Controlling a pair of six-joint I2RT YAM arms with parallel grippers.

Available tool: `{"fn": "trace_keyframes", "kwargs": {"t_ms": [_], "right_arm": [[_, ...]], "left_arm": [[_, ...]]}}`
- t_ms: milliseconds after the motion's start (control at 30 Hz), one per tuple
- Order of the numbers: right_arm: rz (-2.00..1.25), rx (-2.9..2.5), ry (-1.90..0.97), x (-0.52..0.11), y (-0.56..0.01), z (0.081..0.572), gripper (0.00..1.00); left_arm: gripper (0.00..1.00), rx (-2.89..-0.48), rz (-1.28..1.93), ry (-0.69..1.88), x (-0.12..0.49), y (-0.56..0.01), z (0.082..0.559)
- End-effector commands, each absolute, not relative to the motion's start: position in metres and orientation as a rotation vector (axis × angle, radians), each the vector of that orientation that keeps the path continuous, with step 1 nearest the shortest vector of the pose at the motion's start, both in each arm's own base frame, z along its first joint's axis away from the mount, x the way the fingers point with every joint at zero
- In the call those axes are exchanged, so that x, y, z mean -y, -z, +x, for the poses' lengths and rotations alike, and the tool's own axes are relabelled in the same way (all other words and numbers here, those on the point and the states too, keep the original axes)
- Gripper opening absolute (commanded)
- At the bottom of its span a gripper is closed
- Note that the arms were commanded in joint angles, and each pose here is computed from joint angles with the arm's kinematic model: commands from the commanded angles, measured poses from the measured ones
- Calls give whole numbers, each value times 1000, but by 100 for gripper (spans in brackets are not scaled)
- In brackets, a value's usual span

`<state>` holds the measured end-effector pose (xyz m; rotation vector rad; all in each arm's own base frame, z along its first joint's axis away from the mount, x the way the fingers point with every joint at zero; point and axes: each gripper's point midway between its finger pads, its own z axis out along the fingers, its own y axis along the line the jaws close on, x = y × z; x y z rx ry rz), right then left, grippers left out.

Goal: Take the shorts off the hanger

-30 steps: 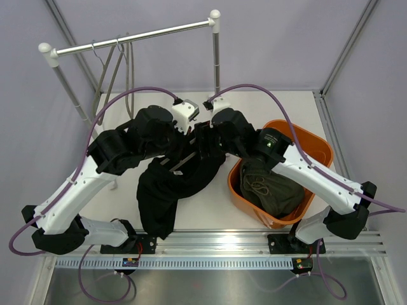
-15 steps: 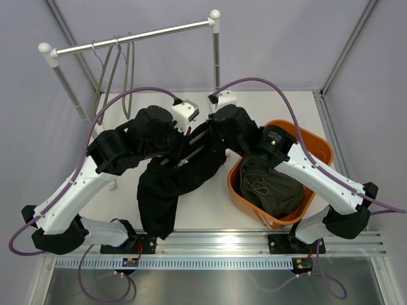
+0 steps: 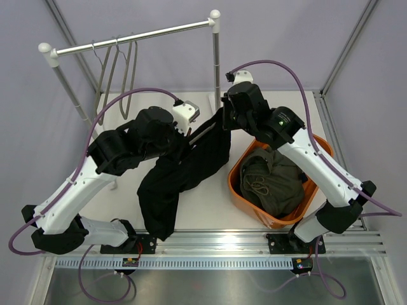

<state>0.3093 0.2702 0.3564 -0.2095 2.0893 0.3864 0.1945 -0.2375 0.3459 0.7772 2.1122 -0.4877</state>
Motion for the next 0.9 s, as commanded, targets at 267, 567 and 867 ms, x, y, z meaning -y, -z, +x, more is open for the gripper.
{"fn": "trace_keyframes", "kwargs": {"t_ms": [267,567,867], "right_arm": [[-102,-2119,-255,-234,-337,368,0],[-89,-2136,-315,-229,-322,366,0],[-112,-2147,-490,-244,-316,340,0]], "left_arm": [[0,-1996,806,579,227,-381,173],[0,-1937,751,589,217,-399,171],[0,-1798,644,651,216,-427,175]]}}
